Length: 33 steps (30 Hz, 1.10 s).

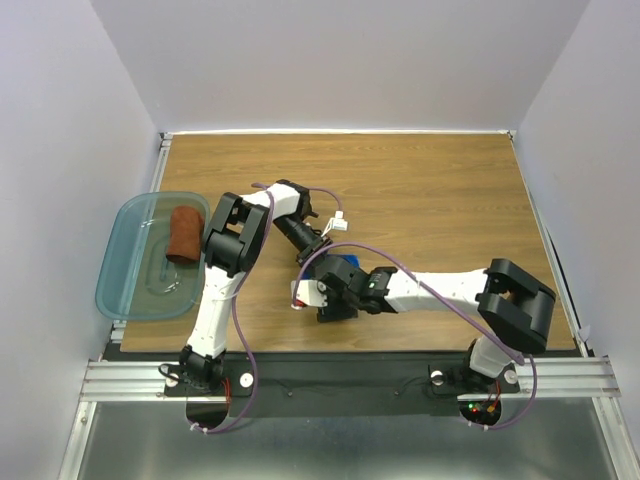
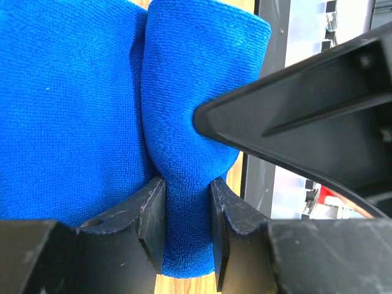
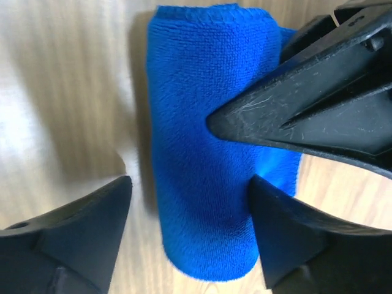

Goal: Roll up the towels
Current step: Roll the towel

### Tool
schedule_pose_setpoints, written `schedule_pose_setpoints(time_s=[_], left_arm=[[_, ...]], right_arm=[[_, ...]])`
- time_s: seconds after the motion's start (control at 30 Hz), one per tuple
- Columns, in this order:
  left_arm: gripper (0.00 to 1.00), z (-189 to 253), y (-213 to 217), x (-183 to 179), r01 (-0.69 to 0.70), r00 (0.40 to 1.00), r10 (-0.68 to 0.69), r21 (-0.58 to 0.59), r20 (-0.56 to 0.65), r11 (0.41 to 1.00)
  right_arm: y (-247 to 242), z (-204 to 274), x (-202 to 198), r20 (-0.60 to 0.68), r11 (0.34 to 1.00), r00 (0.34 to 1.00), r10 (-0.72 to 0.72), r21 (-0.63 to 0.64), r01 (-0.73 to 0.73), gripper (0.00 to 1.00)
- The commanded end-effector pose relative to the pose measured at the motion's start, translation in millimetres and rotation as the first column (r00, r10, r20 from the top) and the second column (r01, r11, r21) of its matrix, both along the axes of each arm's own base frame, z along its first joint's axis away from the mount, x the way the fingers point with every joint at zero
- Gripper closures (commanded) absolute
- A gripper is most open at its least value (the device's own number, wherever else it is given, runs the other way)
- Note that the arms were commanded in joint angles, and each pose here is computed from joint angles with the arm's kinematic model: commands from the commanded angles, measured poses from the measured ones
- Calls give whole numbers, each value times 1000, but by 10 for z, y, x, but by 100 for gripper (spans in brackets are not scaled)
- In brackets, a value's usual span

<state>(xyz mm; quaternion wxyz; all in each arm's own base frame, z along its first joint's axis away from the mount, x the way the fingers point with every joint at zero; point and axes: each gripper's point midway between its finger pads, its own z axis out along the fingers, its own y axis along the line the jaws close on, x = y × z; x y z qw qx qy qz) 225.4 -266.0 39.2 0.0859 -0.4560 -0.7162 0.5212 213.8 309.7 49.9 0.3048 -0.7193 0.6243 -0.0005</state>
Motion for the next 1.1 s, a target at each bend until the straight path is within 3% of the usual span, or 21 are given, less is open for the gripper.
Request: schedule_pose_setpoints(time_s=[0.0,0.07,0.17,0.27,0.3,0.57,0.8,1.07], left_arm=[[81,-574,259,239,106,973,-124,104,194,989],[80,-552,255,254,104,972,-122,99,201,990],[79,-499,246,274,102,969,-120,93,217,990],[74,-409,239,308,96,964,-115,89,241,991],[73,-380,240,315,95,962,-115,89,249,991],[58,-2,401,560,54,917,-91,107,388,993],[55,356,629,980,-65,869,32,50,493,997],[55,909,920,1416,-174,762,174,-60,623,983]], right_arm=[[9,-108,105,61,1000,998,0,-14,1,32],[-6,-147,70,42,1000,999,-3,-12,3,50],[-50,-203,-8,15,1000,1000,14,-14,-14,61],[-99,-270,-62,-15,1000,1000,15,-17,-15,84],[-95,-261,-75,-23,1000,1000,15,-9,-16,98],[-135,-245,-217,-192,999,981,22,38,-15,100],[-152,-210,-303,-293,999,956,22,42,-10,99],[-100,-136,-301,-402,997,915,3,75,29,99]])
